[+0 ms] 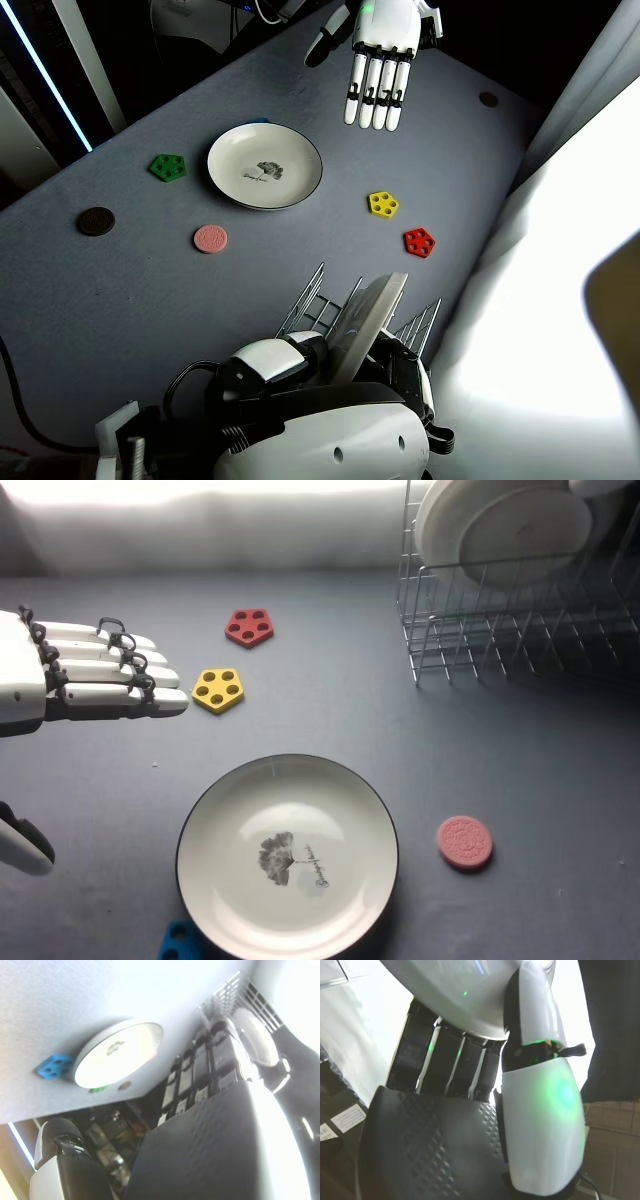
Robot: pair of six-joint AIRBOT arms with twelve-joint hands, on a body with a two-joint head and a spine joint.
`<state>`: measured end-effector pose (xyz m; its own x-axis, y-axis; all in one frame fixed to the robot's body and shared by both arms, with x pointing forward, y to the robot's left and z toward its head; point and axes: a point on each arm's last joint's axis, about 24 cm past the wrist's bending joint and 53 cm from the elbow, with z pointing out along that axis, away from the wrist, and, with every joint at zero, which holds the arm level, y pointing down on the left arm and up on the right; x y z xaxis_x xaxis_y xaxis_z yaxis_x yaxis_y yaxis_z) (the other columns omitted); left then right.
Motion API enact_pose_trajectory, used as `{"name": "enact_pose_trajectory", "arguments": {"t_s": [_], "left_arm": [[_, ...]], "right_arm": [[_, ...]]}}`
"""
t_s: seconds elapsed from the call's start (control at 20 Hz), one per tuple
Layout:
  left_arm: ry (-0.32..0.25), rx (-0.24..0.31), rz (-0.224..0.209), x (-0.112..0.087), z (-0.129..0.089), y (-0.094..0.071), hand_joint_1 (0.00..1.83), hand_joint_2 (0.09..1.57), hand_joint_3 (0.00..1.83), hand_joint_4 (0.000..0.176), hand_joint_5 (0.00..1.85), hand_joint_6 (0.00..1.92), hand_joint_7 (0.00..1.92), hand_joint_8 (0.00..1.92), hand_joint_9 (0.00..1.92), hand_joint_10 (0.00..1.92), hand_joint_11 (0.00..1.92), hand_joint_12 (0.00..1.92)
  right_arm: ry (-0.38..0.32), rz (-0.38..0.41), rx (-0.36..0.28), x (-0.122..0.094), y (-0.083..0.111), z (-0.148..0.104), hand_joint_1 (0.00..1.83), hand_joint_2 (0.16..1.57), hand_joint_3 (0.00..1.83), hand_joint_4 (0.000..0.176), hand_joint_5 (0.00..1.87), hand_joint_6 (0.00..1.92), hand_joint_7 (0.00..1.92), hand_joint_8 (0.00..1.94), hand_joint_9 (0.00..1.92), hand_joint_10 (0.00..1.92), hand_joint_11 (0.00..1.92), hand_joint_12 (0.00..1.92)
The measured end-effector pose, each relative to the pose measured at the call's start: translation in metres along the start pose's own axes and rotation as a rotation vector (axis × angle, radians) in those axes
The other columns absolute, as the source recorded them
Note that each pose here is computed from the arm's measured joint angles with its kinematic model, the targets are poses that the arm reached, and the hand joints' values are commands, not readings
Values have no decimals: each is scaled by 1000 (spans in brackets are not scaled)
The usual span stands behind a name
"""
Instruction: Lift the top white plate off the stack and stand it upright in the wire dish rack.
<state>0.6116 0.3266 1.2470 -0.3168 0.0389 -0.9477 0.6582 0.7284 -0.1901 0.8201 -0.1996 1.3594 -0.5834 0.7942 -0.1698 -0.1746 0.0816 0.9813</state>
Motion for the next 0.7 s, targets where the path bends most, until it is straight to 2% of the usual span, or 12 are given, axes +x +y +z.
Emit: {"name": "enact_pose_trajectory", "arguments": {"t_s": [0.25, 0.3, 0.35, 0.4, 0.45, 0.5, 0.55, 0.6, 0.65, 0.7], "left_arm": [[2, -1, 1, 0, 0, 0, 321, 814, 0, 0, 12, 1, 38, 1, 42, 1, 67, 6], [2, -1, 1, 0, 0, 0, 329, 812, 0, 0, 16, 2, 35, 0, 40, 0, 73, 8], [2, -1, 1, 0, 0, 0, 344, 821, 1, 0, 2, 0, 19, 0, 20, 0, 42, 1], [2, 0, 2, 0, 0, 0, 345, 821, 0, 0, 0, 0, 16, 0, 20, 2, 48, 6], [3, 0, 2, 1, 0, 0, 326, 814, 0, 0, 9, 3, 33, 7, 33, 7, 63, 13], [3, -1, 2, 1, 0, 0, 314, 811, 0, 0, 8, 3, 39, 8, 40, 9, 79, 20], [2, -1, 2, 1, 0, 0, 312, 810, 0, 0, 9, 2, 41, 8, 42, 8, 83, 22], [3, 0, 2, 1, 0, 0, 330, 812, 0, 0, 10, 3, 38, 5, 36, 5, 73, 17], [2, 1, 2, 1, 0, 0, 320, 814, 0, 0, 6, 1, 42, 6, 42, 6, 77, 19], [2, 0, 2, 1, 0, 0, 320, 811, 0, 0, 8, 1, 42, 5, 47, 8, 79, 20]], "right_arm": [[0, 5, 20, 0, -11, -1, 1496, 1039, 0, 0, 980, 938, 1099, 473, 1168, 647, 1066, 1266], [2, 9, 23, 1, -13, -1, 1495, 1046, 1, 0, 963, 959, 1078, 514, 1142, 697, 1062, 1277], [4, 9, 31, 2, -17, -1, 1489, 1078, 2, 0, 858, 1096, 975, 689, 1078, 813, 1030, 1335], [7, 6, 39, 2, -20, -1, 1396, 1114, 0, 0, 843, 1204, 922, 856, 1041, 995, 995, 818], [11, 2, 47, 3, -24, -2, 1214, 1123, 0, 0, 948, 1015, 867, 385, 931, 445, 999, 581], [11, -11, 61, 2, -29, -3, 1183, 1099, 0, 0, 1007, 920, 880, 140, 935, 164, 1042, 393], [7, -5, 60, 0, -29, -5, 1179, 1089, 0, 0, 1030, 882, 905, 43, 961, 54, 1074, 304], [6, -4, 59, -1, -29, -6, 1230, 1014, 0, 0, 847, 333, 806, 10, 884, 10, 1057, 250], [1, 8, 52, -3, -27, -7, 1176, 985, 0, 0, 803, 103, 776, 4, 849, 3, 1043, 221], [-2, 14, 47, -4, -26, -7, 1144, 972, 0, 0, 743, 32, 743, 0, 834, 0, 1027, 208]]}}
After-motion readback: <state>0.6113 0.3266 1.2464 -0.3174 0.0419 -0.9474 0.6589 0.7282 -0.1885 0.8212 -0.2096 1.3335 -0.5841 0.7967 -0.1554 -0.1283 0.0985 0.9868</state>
